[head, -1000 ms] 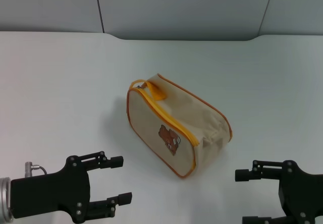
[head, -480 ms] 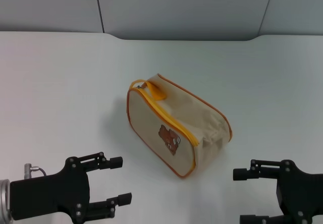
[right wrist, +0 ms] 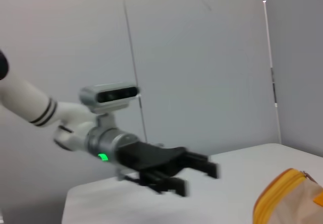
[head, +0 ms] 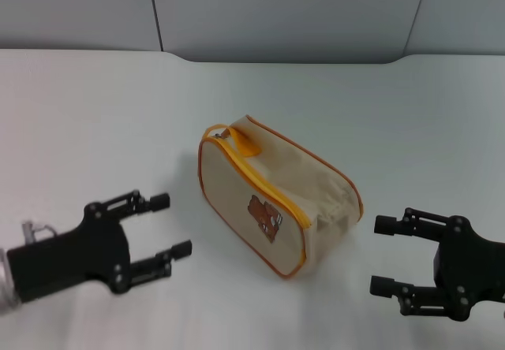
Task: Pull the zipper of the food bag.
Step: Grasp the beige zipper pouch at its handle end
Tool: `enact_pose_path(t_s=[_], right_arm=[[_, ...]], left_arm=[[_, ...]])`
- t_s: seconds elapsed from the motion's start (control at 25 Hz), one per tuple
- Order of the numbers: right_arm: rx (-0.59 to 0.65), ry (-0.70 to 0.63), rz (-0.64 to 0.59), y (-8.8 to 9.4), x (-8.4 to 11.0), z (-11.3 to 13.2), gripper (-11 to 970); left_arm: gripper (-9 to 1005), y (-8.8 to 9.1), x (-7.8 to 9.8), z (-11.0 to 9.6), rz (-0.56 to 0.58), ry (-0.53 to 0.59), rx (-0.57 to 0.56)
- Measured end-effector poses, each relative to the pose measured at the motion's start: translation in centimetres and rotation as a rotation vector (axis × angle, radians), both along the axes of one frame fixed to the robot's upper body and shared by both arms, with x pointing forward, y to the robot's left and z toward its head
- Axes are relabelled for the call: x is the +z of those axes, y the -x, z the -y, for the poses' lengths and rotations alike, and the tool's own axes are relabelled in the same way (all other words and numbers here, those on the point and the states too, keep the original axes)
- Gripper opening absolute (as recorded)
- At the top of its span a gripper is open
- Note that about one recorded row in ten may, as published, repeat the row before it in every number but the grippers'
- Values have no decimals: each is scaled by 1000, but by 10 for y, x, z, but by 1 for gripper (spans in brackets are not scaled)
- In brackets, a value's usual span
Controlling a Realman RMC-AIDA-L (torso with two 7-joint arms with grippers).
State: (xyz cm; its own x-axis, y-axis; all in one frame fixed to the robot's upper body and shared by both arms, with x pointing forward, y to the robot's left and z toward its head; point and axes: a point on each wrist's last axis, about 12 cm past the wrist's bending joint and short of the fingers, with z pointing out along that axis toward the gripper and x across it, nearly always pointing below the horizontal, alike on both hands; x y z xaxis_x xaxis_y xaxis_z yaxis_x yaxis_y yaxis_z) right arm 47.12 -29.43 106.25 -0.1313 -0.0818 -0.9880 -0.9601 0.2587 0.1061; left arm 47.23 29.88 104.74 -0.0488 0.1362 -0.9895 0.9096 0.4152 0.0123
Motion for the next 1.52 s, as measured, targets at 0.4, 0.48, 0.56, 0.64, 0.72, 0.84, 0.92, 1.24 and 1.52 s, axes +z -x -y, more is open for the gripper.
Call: enact_pose_path(t_s=[0.4, 0.48, 0.56, 0.64, 0.72, 0.84, 0.92, 1.24, 1.52], right_arm=[[-7, 2, -23, 9, -3, 7, 790], [-8, 1, -25, 10, -3, 7, 790], [-11, -2, -30, 12, -4, 9, 790], [-12, -3, -32, 13, -4, 9, 790], [-13, -3, -38, 14, -4, 10, 790], [-12, -4, -46, 14, -4, 10, 790], [-13, -4, -47, 14, -5, 10, 790], [-7, -4, -48, 14, -5, 10, 790], [-5, -4, -48, 15, -5, 9, 790]], left_arm=[[729, -82, 16, 31, 185, -257, 26], [729, -87, 17, 35, 188, -286, 8], [730, -102, 18, 47, 185, -391, -30], [730, -106, 18, 51, 190, -419, -32], [731, -109, 17, 53, 196, -446, -30], [733, -116, 17, 57, 213, -477, -18], [735, -117, 18, 57, 221, -475, -8], [735, -119, 22, 63, 274, -478, -32], [735, -105, 14, 66, 245, -482, -111]])
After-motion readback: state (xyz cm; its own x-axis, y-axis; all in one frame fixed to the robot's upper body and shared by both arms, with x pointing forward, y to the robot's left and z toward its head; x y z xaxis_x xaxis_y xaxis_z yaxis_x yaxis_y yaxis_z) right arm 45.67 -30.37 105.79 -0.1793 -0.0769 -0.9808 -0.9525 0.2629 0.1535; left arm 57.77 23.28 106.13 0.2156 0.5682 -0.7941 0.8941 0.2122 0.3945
